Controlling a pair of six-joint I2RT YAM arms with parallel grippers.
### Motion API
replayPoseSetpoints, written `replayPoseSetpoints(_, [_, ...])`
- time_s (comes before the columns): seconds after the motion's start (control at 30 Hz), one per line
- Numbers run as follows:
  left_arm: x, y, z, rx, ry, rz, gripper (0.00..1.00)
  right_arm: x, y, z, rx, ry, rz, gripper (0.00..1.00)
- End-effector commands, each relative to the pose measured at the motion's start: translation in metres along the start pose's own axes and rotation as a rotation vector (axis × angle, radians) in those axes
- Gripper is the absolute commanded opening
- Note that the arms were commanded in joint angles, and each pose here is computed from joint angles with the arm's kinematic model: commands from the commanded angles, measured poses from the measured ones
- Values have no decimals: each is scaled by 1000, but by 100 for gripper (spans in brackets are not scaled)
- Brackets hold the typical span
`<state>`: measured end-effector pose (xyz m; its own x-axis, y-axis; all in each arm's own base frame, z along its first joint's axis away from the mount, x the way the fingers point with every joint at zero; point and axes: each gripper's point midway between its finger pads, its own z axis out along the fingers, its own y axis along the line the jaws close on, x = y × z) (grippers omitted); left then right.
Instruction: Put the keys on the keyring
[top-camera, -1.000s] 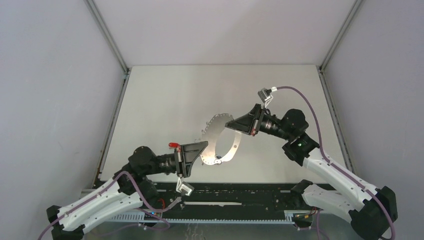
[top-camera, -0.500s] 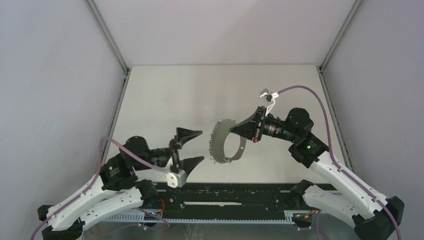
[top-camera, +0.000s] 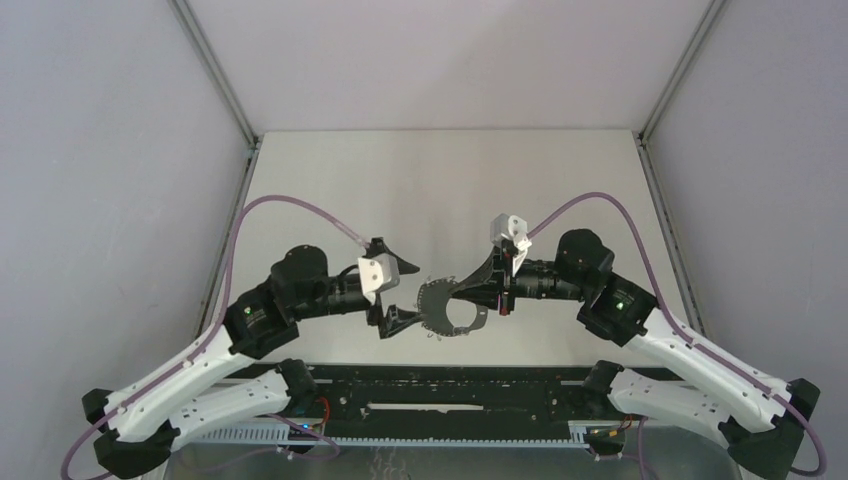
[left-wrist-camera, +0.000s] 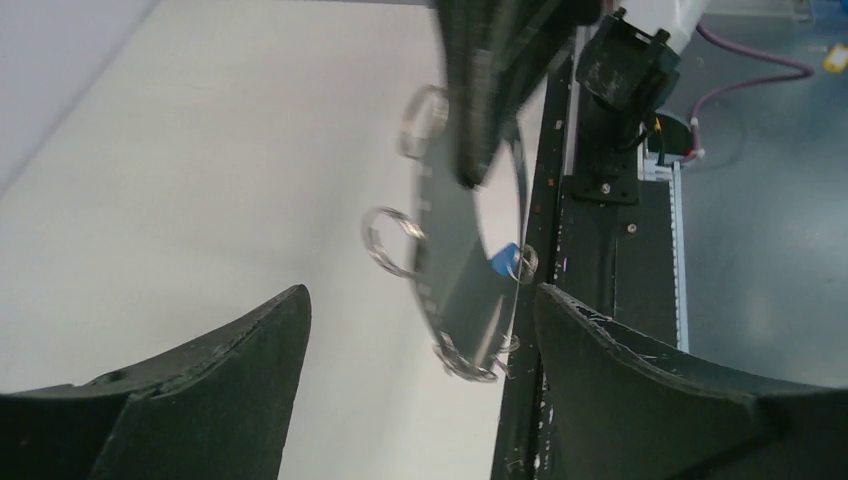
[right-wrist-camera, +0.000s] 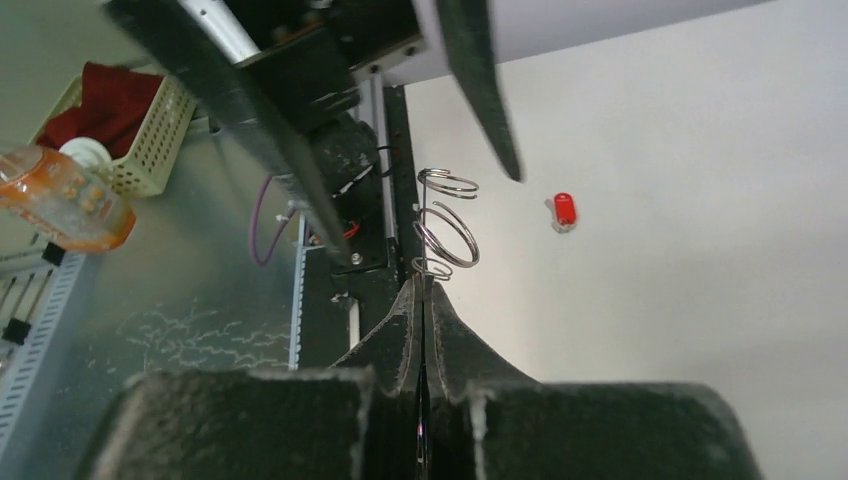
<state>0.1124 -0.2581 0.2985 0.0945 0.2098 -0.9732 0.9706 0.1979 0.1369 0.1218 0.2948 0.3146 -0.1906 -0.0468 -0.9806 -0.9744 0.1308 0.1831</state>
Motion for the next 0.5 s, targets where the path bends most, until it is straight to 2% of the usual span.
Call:
replayPoseSetpoints(0.0, [-39,10,-3,-33,-98,-134,85,-25,19,3,-52,-57,-120,0])
replayPoseSetpoints(0.13, [-45,5,-3,7,-117,-125,79,-20,25,9,-73,-30,-136,0])
replayPoseSetpoints(0.4, [-45,-9,-1,98,-114,-104,45,-20,29,21,-95,-26,-138,0])
replayPoseSetpoints(0.47, [-45,-11,-1,111,-110,-109,42,-20,31,24,-102,-29,-142,0])
